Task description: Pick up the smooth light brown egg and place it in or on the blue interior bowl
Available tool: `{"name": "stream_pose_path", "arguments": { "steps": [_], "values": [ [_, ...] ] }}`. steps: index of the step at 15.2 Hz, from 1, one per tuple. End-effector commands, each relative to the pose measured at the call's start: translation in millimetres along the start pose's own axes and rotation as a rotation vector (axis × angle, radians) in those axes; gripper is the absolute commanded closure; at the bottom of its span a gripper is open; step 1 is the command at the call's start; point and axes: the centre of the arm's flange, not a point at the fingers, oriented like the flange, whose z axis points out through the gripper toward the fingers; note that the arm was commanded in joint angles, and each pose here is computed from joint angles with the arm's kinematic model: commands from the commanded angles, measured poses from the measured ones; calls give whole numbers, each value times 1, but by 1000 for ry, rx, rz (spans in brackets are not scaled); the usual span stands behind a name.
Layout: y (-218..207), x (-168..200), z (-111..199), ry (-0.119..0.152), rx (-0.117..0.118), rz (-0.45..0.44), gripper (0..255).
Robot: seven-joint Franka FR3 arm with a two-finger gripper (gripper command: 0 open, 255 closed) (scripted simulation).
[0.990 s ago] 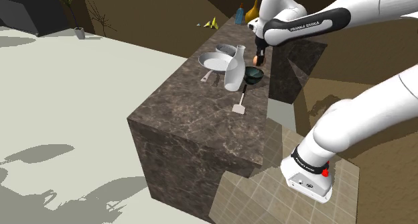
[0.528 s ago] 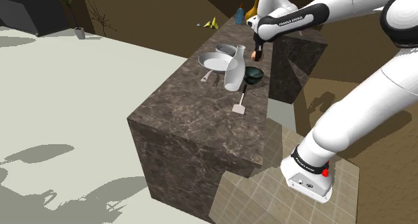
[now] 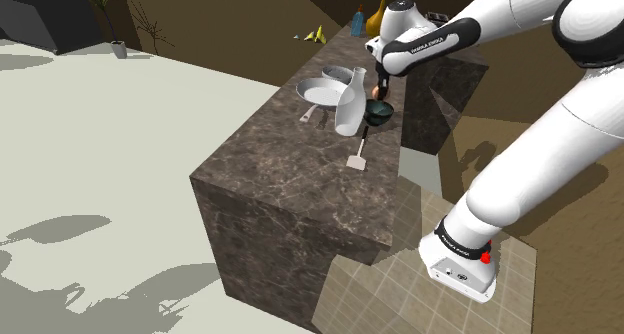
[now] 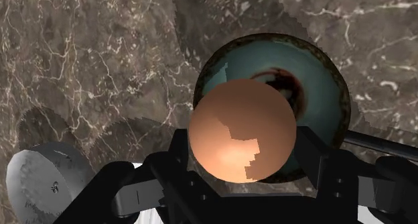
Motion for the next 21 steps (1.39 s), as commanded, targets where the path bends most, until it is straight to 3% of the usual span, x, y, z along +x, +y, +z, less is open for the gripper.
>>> {"name": "stream_pose_path", "arguments": {
  "steps": [1,4,11,12,17,21],
  "values": [
    [-4,2,9,1,-1,0,255],
    [-10,4,23,1,-1,0,255],
    [-10,4,23,1,-1,0,255],
    [-10,4,23,1,-1,0,0],
    [-10,4,23,1,-1,0,0],
    [-10,4,-27,1,-1,0,0]
  ]
}}
